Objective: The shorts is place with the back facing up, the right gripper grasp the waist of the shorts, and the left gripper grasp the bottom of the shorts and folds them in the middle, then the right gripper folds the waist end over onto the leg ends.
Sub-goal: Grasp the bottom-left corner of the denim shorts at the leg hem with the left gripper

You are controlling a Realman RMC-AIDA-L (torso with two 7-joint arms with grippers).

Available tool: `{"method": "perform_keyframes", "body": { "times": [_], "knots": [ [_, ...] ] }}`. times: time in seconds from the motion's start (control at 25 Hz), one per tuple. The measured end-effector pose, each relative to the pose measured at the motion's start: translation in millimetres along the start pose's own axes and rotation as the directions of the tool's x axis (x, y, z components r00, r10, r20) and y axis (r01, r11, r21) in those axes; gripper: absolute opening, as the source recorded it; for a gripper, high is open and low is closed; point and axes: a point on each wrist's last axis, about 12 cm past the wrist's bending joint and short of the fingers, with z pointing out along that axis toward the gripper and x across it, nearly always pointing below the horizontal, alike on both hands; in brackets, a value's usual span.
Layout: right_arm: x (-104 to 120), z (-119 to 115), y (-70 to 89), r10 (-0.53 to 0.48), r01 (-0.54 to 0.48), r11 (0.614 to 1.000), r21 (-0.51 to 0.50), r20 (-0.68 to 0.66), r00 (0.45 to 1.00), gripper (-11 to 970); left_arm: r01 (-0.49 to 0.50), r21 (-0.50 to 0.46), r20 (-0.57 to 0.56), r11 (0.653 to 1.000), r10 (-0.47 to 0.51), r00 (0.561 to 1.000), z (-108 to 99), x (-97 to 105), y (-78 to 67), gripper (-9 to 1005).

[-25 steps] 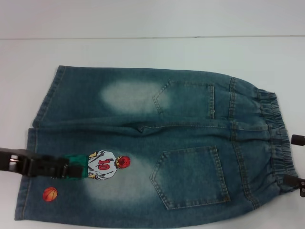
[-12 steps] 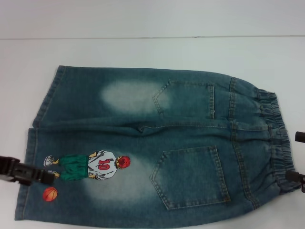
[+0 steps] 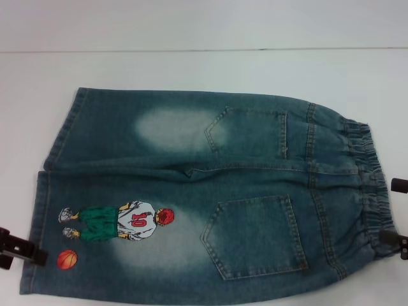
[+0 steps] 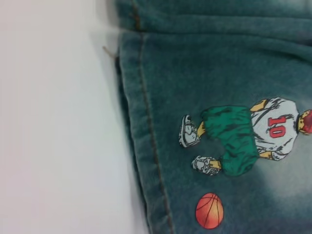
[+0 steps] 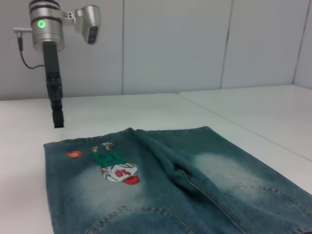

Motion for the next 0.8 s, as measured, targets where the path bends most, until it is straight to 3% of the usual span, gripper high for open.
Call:
{"method": "perform_keyframes", "body": {
  "times": [0.8],
  "knots": [
    [-2.8,1.7,0.2,-0.005,0.005,1.000,-0.027,0.008,1.000,909,0.031,-0.022,-0.047,0.999,-0.032,0.998,17.4,0.3,3.5,872]
  ]
}}
